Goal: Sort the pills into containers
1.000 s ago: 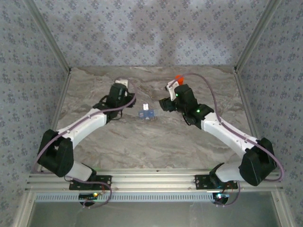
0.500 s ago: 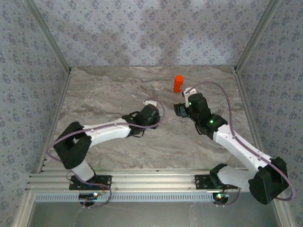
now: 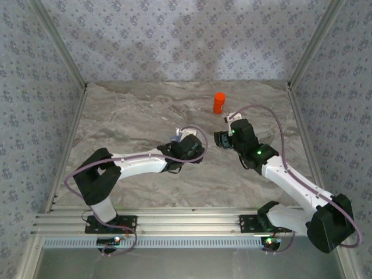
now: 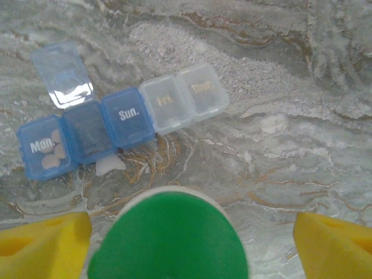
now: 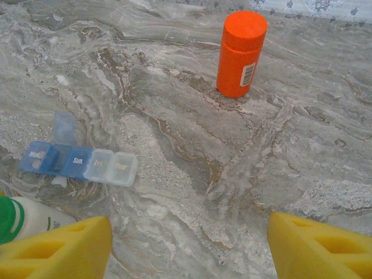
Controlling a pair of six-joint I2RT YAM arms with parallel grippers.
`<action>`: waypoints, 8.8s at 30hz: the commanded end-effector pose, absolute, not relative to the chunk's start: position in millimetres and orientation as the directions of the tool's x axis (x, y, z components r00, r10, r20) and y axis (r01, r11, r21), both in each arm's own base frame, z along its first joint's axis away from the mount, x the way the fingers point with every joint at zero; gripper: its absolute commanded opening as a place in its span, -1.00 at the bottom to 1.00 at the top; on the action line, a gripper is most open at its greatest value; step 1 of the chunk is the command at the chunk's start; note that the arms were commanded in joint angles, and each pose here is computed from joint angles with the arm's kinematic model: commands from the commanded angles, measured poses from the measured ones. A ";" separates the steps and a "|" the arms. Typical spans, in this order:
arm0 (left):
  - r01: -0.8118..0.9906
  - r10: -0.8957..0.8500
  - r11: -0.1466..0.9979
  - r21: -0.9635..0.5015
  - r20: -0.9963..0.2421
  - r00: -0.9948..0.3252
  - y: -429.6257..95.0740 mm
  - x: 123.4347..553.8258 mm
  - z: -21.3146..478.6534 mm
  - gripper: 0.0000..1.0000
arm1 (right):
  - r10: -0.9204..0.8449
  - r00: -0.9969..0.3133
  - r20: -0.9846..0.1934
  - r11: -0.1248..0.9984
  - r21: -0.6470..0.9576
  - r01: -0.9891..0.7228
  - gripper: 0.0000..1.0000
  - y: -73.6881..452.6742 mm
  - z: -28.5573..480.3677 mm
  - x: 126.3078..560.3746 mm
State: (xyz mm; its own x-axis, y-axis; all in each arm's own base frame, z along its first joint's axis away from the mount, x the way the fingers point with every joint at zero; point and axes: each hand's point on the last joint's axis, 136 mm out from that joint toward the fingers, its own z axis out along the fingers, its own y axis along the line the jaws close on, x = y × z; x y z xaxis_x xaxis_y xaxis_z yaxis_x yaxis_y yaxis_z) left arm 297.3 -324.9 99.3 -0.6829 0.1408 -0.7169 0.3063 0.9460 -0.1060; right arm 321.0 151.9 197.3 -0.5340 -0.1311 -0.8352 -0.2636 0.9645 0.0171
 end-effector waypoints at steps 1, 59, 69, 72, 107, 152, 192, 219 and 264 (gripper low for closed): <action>0.287 0.024 0.936 -0.205 -0.775 -0.632 -310.0 306.6 157.6 0.90 | -0.124 -0.563 -0.817 0.965 0.033 -0.261 0.45 154.4 191.1 317.2; 0.169 -0.254 0.919 -0.356 -0.864 -0.435 -146.2 316.5 207.5 0.96 | -0.488 -0.488 -0.724 0.550 0.179 -0.816 -0.17 292.1 137.5 317.2; 0.691 -0.010 0.682 -0.239 -0.948 -0.318 -239.6 312.9 231.5 0.97 | -0.580 -0.046 -0.813 0.095 -0.011 -0.995 -0.16 272.1 226.3 290.4; 0.827 0.096 0.546 -0.137 -0.970 -0.224 -262.0 292.5 225.7 0.93 | -0.573 0.137 -0.808 -0.070 -0.118 -0.991 -0.16 269.8 241.1 272.4; 0.992 0.196 -0.097 0.075 -0.976 0.093 -310.2 182.9 229.4 0.16 | -0.400 0.574 -0.714 -0.426 -0.410 -0.807 -0.13 295.1 284.5 199.4; 0.849 0.222 0.494 0.188 -0.971 0.086 -288.1 275.5 237.3 -0.21 | -0.415 -0.062 -0.908 0.446 -0.144 -0.883 0.67 273.1 342.0 274.5; 0.985 0.083 0.167 -0.031 -0.996 -0.046 -317.4 230.4 263.4 -0.25 | -0.247 0.008 -0.969 0.208 -0.062 -0.976 0.13 298.6 312.9 258.1; 0.999 0.099 0.039 0.018 -0.995 0.014 -319.4 197.0 264.8 -0.30 | -0.183 -0.140 -0.973 0.344 0.070 -0.936 -0.72 282.8 322.3 283.1; 0.984 0.138 0.179 -0.019 -0.989 -0.044 -318.9 227.8 253.4 -0.34 | -0.214 0.226 -0.950 0.080 -0.247 -0.966 0.36 279.7 351.3 210.4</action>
